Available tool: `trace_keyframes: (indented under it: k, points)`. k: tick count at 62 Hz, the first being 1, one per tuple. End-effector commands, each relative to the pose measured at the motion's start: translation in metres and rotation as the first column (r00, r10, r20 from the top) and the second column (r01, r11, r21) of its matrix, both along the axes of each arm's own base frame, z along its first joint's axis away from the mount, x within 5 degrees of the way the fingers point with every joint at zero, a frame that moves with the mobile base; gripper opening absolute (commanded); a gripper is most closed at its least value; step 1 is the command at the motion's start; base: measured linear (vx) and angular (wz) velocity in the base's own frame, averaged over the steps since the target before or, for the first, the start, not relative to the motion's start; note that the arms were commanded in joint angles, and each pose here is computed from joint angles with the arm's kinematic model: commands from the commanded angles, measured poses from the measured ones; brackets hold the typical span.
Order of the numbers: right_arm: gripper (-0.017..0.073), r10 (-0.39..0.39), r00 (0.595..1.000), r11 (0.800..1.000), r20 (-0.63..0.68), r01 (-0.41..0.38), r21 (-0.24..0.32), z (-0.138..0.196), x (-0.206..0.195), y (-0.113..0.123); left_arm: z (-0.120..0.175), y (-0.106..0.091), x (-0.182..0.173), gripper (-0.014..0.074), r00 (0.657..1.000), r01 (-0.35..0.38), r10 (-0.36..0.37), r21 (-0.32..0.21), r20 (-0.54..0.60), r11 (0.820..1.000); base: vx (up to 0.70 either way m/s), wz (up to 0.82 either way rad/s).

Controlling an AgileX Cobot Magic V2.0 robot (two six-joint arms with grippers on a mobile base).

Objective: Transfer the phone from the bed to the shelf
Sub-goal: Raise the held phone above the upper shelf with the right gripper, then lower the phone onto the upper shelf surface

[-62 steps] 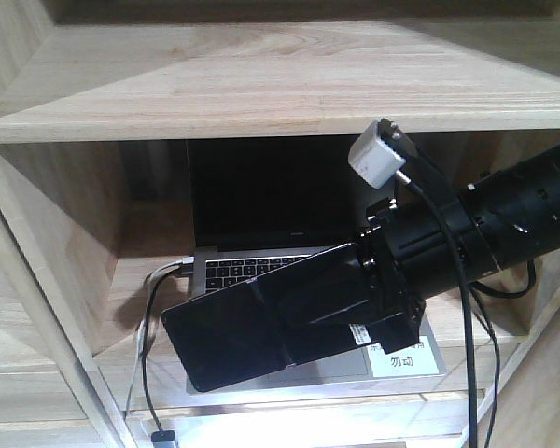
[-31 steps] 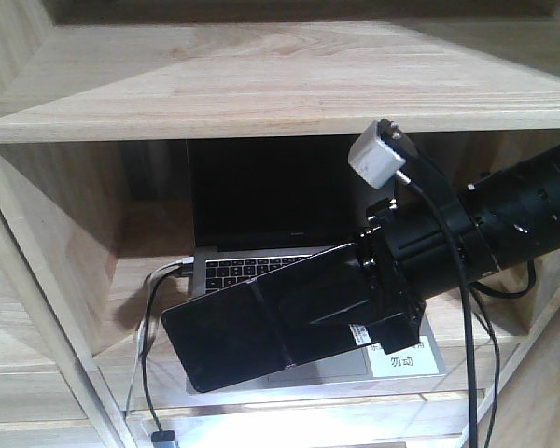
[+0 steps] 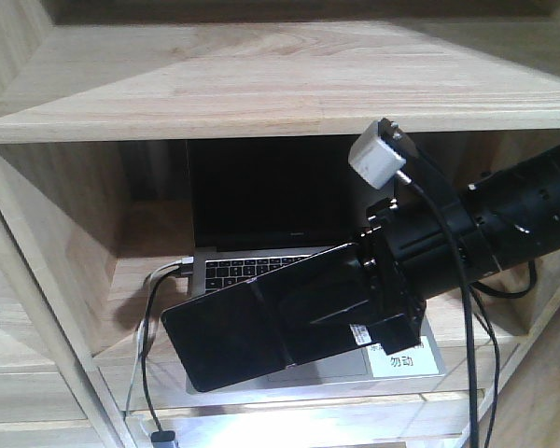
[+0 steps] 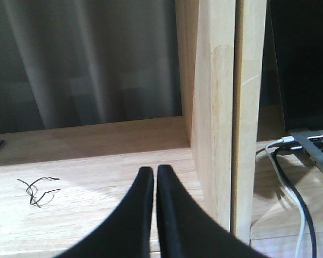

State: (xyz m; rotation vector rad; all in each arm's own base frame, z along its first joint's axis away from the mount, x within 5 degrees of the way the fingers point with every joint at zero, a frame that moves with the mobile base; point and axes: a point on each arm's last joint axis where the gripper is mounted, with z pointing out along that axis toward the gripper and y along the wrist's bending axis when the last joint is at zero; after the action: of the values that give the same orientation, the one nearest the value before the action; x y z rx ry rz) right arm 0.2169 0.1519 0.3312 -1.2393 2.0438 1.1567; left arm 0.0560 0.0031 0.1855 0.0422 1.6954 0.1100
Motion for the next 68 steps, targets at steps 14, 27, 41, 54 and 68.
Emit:
trace_keyframes:
  k: [14,27,41,54,68]
  points:
    - [-0.0001,-0.005,0.991,0.98,0.134,-0.022,0.196,0.085,-0.033,-0.005,0.016,0.0,-0.001,0.0001,0.994,0.004,-0.004,-0.004,0.108,1.0,0.0,0.0]
    - [-0.0001,-0.079,0.967,0.963,0.242,0.011,0.269,0.139,-0.037,-0.007,0.016,0.0,-0.001,0.0001,0.994,0.004,-0.004,-0.004,0.108,1.0,0.0,0.0]
    - [-0.0001,-0.21,0.91,0.927,0.358,0.069,0.368,0.183,-0.022,-0.006,0.016,0.0,-0.001,0.0001,0.994,0.004,-0.004,-0.004,0.108,1.0,0.0,0.0]
    - [-0.0001,-0.253,0.895,0.903,0.367,0.082,0.422,0.197,0.017,0.006,0.016,0.0,-0.001,0.0001,0.994,0.004,-0.004,-0.004,0.108,1.0,0.0,0.0]
    - [-0.0001,-0.288,0.877,0.89,0.383,0.098,0.446,0.198,0.07,0.023,0.016,0.0,-0.001,0.0001,0.994,0.004,-0.004,-0.004,0.108,1.0,0.0,0.0]
